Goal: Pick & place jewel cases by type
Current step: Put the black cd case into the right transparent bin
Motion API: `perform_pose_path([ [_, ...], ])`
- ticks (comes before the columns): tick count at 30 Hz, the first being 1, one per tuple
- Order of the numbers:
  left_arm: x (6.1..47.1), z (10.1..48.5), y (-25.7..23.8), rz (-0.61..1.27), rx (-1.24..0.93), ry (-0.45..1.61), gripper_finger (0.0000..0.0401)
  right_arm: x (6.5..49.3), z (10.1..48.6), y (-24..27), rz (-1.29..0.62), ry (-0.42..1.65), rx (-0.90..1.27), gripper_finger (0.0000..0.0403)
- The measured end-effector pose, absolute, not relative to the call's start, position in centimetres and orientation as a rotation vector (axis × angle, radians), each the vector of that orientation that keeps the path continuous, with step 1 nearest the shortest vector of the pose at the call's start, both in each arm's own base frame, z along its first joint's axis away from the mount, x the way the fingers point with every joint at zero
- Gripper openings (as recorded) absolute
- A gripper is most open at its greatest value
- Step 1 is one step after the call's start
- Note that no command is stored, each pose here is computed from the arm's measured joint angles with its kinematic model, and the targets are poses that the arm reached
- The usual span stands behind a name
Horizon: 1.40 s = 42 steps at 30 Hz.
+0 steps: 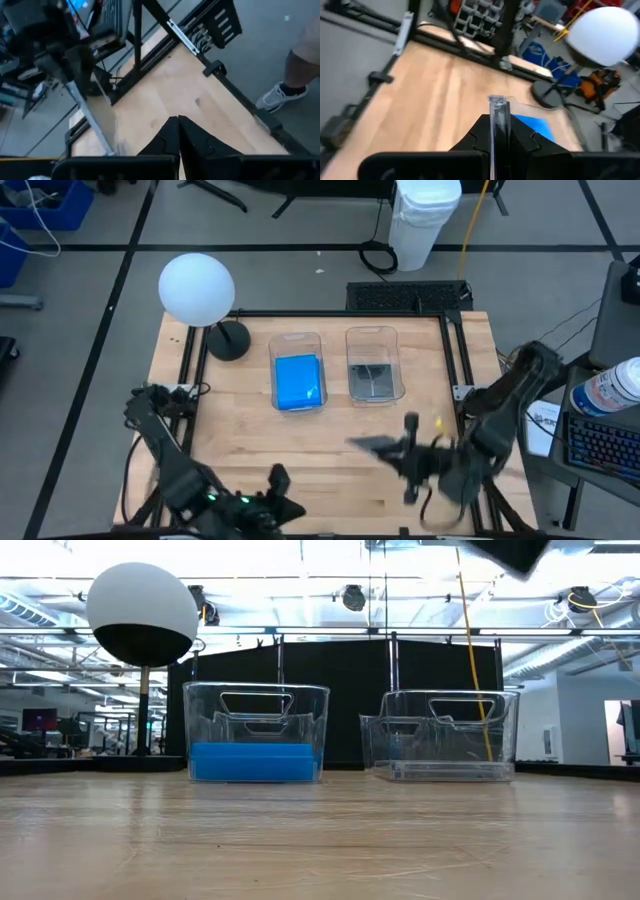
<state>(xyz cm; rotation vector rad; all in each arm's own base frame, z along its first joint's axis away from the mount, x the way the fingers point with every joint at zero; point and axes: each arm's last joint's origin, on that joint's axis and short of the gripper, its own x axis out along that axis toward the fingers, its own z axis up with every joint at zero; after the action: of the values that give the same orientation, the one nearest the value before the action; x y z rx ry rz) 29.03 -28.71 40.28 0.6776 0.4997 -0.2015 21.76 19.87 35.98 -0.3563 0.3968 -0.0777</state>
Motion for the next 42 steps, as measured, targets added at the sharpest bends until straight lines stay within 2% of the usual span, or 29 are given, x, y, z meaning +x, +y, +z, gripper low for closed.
perform_pose_path([
  [4,28.0,42.7,-25.3,-0.175,0.676,0.5,0.0005,20.8,37.5,15.6,-0.152,0.334,-0.34,0.0018],
  [7,28.3,43.5,-22.7,-0.231,0.671,0.48,0.0004,20.6,38.5,13.4,-0.181,0.322,-0.361,0.0018],
  [12,28.7,47.0,-16.9,-0.282,0.537,0.309,0.001,20.9,39.6,10.9,-0.239,0.303,-0.429,0.0018],
  [14,29.0,47.2,-15.0,-0.352,0.518,0.247,0.0005,21.3,39.7,10.0,-0.219,0.308,-0.433,0.0018],
  [17,30.0,45.8,-12.7,-0.439,0.527,0.181,0.0006,22.0,39.6,8.9,-0.144,0.326,-0.43,0.0018],
  [21,29.5,44.6,-9.6,-0.364,0.537,0.172,0.0003,21.6,40.0,6.9,-0.097,0.328,-0.35,0.0018],
  [25,26.5,44.3,-8.3,-0.369,0.544,0.162,0.0007,20.3,40.9,5.6,-0.113,0.299,-0.288,0.0018],
  [28,23.9,42.9,-7.3,-0.376,0.555,0.197,0.0003,19.3,41.7,4.9,-0.125,0.264,-0.29,0.0018],
  [32,20.3,40.9,-6.0,-0.402,0.528,0.129,0.0008,17.7,42.7,3.8,-0.145,0.214,-0.265,0.0018],
  [38,17.6,35.7,-4.8,-0.386,0.465,0.052,0.0005,16.1,42.2,2.8,-0.16,0.231,-0.218,0.0018],
  [42,17.5,31.2,-4.4,-0.377,0.439,0.112,0.0015,16.5,39.4,2.1,-0.307,0.306,-0.251,0.0018],
])
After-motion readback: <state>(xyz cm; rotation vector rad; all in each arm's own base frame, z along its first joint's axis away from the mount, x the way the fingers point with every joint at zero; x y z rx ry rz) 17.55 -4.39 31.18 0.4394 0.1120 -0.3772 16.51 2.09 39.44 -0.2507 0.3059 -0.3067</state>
